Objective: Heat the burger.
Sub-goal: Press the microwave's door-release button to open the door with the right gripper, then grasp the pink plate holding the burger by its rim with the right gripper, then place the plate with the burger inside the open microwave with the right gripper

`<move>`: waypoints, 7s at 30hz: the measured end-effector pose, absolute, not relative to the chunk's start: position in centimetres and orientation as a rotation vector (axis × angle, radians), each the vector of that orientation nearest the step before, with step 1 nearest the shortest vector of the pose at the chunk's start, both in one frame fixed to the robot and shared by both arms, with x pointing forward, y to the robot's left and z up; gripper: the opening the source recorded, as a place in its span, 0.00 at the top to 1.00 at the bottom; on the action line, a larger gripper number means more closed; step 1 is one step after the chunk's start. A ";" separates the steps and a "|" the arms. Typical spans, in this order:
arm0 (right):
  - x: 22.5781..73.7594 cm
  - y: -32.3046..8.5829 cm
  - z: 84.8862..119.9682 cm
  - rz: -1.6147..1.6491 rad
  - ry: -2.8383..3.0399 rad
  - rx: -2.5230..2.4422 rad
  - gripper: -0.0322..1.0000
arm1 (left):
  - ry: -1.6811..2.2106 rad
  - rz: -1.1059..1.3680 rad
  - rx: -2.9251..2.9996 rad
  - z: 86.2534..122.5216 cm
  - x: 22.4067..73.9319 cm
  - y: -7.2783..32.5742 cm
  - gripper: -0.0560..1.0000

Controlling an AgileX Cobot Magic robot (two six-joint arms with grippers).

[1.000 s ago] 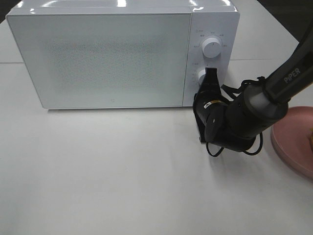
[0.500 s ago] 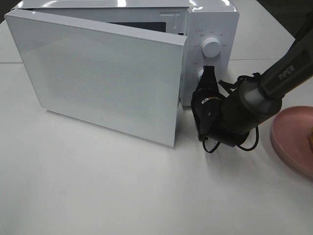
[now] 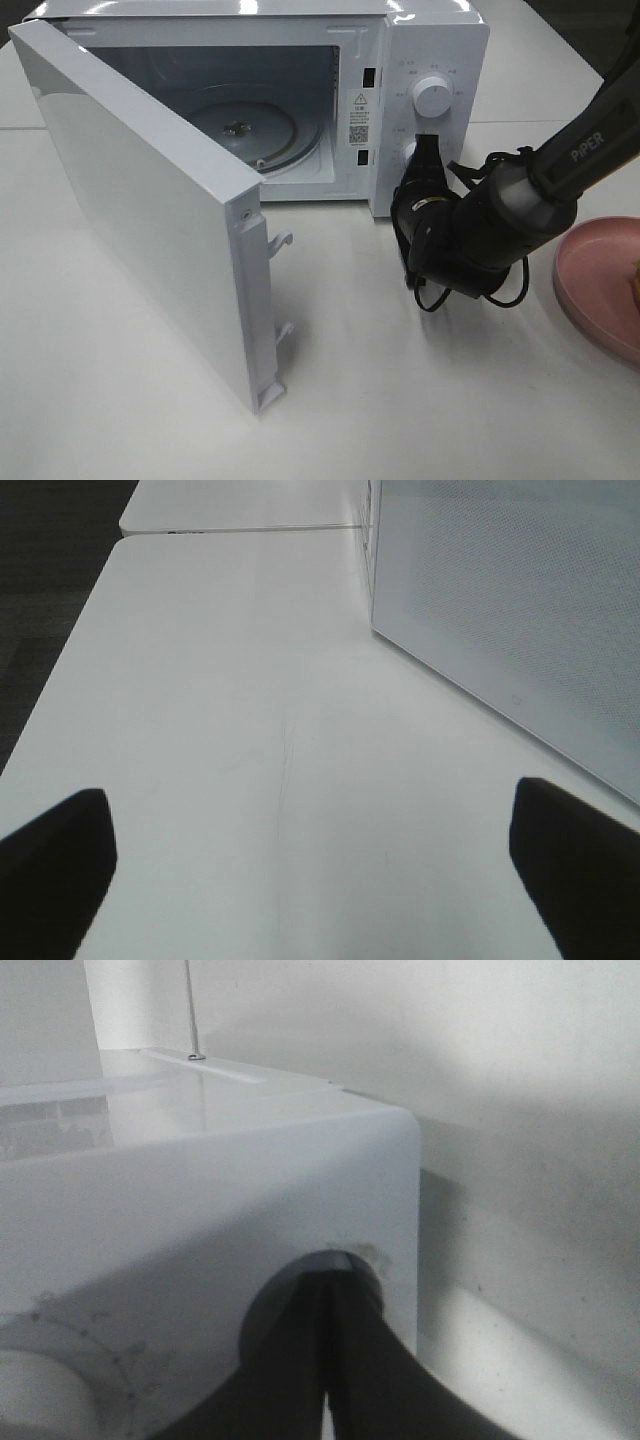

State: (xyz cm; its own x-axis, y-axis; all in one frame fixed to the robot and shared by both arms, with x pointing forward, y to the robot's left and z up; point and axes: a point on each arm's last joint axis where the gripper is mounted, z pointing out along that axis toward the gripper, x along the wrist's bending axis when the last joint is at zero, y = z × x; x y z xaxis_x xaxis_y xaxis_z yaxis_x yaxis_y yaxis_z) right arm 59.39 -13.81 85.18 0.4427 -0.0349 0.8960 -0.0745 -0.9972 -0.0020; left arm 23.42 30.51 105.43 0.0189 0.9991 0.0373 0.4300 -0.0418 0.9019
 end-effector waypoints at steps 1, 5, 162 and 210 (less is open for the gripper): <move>59.4 -13.8 85.2 1.636 -0.100 2.636 0.96 | 1.502 0.988 1.567 105.4 23.4 30.5 0.00; 59.3 -13.9 85.2 1.638 -0.099 2.644 0.96 | 1.502 0.988 1.567 105.4 23.4 30.5 0.00; 53.5 -26.1 88.6 0.046 2.309 1.860 0.37 | 1.502 0.988 1.567 105.4 23.4 30.5 0.00; 51.2 -22.7 90.6 -0.316 2.147 1.707 0.95 | 1.502 0.988 1.567 105.4 23.4 30.5 0.00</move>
